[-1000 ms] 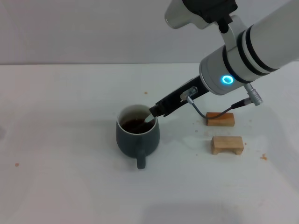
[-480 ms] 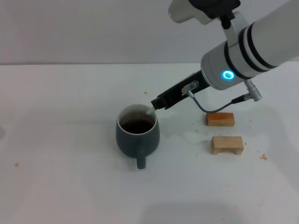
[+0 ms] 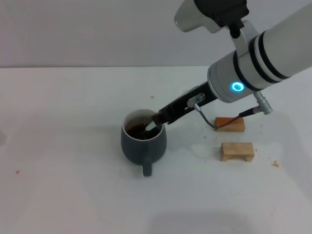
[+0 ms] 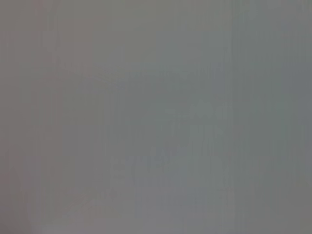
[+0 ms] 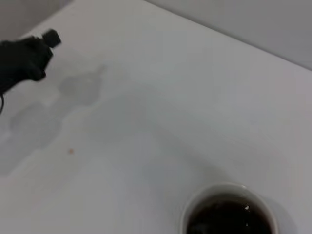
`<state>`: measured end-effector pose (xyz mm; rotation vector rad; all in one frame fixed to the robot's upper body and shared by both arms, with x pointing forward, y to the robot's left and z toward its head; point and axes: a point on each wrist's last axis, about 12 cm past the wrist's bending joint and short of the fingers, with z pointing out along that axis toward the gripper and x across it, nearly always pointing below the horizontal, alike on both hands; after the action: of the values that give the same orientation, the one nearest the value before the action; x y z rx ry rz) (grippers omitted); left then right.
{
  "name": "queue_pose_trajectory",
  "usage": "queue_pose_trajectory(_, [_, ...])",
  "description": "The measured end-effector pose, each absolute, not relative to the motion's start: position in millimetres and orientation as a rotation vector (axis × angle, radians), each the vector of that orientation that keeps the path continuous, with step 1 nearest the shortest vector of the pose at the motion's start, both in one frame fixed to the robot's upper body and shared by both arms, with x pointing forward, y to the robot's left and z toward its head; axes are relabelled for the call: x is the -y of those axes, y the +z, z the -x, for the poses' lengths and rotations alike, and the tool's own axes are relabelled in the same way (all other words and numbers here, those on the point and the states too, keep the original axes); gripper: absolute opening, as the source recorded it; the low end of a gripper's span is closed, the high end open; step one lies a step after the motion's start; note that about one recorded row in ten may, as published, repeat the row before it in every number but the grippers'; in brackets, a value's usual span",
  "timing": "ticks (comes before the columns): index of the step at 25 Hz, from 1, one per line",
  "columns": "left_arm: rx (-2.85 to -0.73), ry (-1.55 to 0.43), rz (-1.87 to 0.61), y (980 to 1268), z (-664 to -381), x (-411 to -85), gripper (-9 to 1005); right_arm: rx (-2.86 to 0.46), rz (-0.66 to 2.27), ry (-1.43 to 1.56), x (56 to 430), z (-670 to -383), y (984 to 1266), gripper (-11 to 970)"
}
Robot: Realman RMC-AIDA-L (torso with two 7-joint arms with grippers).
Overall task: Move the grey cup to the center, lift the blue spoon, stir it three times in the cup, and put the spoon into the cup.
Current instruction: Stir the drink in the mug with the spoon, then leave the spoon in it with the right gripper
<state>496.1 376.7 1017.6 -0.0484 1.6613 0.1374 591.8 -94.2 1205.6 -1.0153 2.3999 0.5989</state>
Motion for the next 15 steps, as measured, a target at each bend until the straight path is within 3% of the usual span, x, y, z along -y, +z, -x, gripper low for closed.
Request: queue_pose_trajectory(15, [-1.664,0.139,0.056,1016.8,-493.6,-378.3,-2,-2.346,1.033,0.587,94.5,-594.1,1201.3,258])
